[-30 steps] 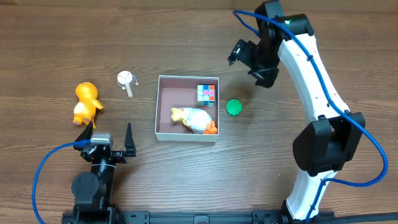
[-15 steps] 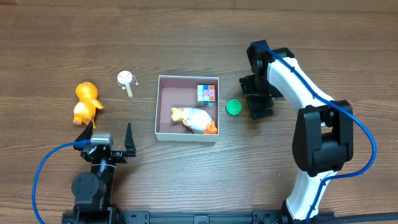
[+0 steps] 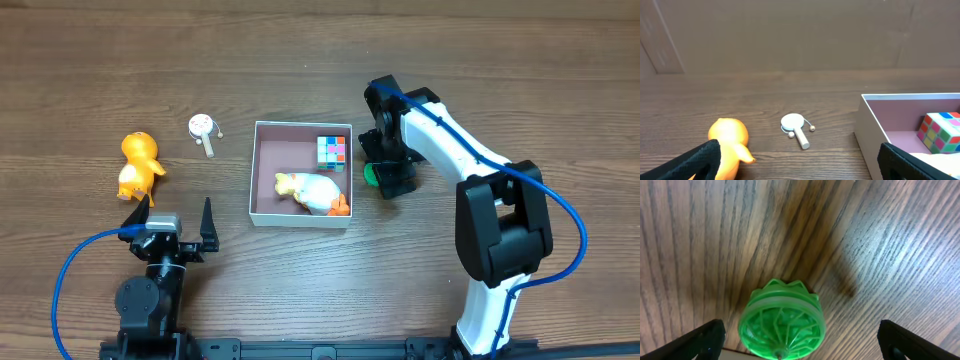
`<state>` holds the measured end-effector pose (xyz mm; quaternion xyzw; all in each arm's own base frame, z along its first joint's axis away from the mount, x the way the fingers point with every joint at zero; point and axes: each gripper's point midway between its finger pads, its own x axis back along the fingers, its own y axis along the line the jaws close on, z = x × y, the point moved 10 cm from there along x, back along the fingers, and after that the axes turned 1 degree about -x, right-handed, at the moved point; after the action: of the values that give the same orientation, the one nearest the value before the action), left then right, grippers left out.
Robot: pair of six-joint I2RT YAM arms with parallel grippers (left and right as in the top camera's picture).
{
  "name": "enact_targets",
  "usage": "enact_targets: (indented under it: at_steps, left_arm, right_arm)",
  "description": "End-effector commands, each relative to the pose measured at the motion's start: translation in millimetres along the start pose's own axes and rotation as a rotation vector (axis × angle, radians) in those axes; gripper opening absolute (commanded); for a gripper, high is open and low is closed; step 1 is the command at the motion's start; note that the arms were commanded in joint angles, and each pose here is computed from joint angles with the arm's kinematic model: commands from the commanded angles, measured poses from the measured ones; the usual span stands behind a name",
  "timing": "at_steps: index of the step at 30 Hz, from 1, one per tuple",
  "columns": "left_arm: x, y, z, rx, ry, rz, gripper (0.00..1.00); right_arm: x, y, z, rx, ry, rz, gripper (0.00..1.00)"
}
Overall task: Pack container
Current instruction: 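Move the right gripper over the green round toy and lower, then grasp the green toy with the right gripper and lift it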
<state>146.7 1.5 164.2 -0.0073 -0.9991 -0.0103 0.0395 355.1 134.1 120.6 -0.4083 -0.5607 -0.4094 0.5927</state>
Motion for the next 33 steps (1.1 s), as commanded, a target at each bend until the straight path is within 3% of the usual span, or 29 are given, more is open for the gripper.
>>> enact_targets:
  at_steps: [1, 27, 30, 33]
  left_arm:
    - [0, 1, 0, -0.009, -0.005, -0.009, 1.00]
    - [0, 1, 0, -0.009, -0.005, -0.009, 1.00]
    - [0, 1, 0, -0.009, -0.005, -0.009, 1.00]
    - [0, 1, 0, -0.009, -0.005, -0.009, 1.00]
  right_arm:
    - [-7, -1, -2, -0.021, -0.017, 0.018, 1.00]
    - [-24, -3, -4, -0.021, -0.043, 0.016, 1.00]
    - [-24, -2, 0, -0.021, 0.008, 0.013, 1.00]
    - [-24, -1, 0, -0.020, 0.011, 0.006, 0.93]
